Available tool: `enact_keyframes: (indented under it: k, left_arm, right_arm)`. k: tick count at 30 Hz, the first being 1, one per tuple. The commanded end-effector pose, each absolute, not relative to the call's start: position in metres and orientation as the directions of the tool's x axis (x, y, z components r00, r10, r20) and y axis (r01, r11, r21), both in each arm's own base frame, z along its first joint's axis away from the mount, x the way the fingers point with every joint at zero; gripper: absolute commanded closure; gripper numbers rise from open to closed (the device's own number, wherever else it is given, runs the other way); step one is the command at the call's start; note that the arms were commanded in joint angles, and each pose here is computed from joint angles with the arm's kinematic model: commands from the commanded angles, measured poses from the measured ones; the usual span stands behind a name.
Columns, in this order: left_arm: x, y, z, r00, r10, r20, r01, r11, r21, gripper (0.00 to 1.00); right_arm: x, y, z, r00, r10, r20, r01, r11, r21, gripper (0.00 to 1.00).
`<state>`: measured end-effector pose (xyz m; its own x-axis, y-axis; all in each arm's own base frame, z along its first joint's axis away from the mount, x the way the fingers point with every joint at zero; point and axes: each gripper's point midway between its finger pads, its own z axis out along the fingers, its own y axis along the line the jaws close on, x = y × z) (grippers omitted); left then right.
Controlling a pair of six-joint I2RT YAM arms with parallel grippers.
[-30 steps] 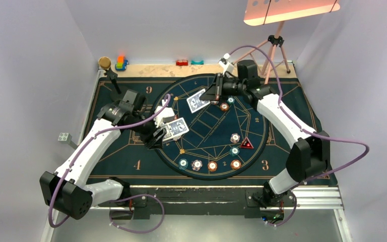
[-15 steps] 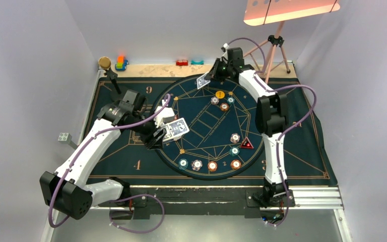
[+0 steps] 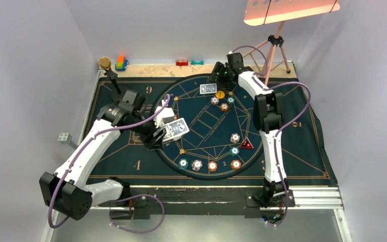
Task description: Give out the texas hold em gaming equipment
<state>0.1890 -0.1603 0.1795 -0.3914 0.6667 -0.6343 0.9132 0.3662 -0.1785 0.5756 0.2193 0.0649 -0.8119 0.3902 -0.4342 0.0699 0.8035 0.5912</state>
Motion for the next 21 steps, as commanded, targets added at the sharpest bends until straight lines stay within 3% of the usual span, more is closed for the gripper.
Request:
enact_keyframes:
  k: [1, 10, 14, 21]
  left_arm:
    - [0.187, -0.164, 0.194, -0.360, 0.642, -0.677, 0.924, 0.348, -0.161, 0.87]
    - [0.187, -0.163, 0.193, -0.360, 0.640, -0.679, 0.922, 0.354, -0.155, 0.87]
    - [0.189, -0.163, 0.192, -0.356, 0.641, -0.681, 0.923, 0.355, -0.148, 0.87]
    - [0.194, -0.165, 0.192, -0.358, 0.636, -0.683, 0.922, 0.357, -0.150, 0.87]
  right_arm:
    - [0.590, 0.199, 0.127, -0.729, 0.391, -0.561, 0.053, 0.850, 0.524, 0.25]
    - [0.559, 0.178, 0.210, -0.635, 0.386, -0.669, 0.017, 0.873, 0.487, 0.14]
    - [0.495, 0.221, 0.244, -0.677, 0.334, -0.656, -0.169, 0.797, 0.580, 0.10]
    - [0.350, 0.310, 0.245, -0.805, 0.093, -0.586, -0.445, 0.558, 0.700, 0.06]
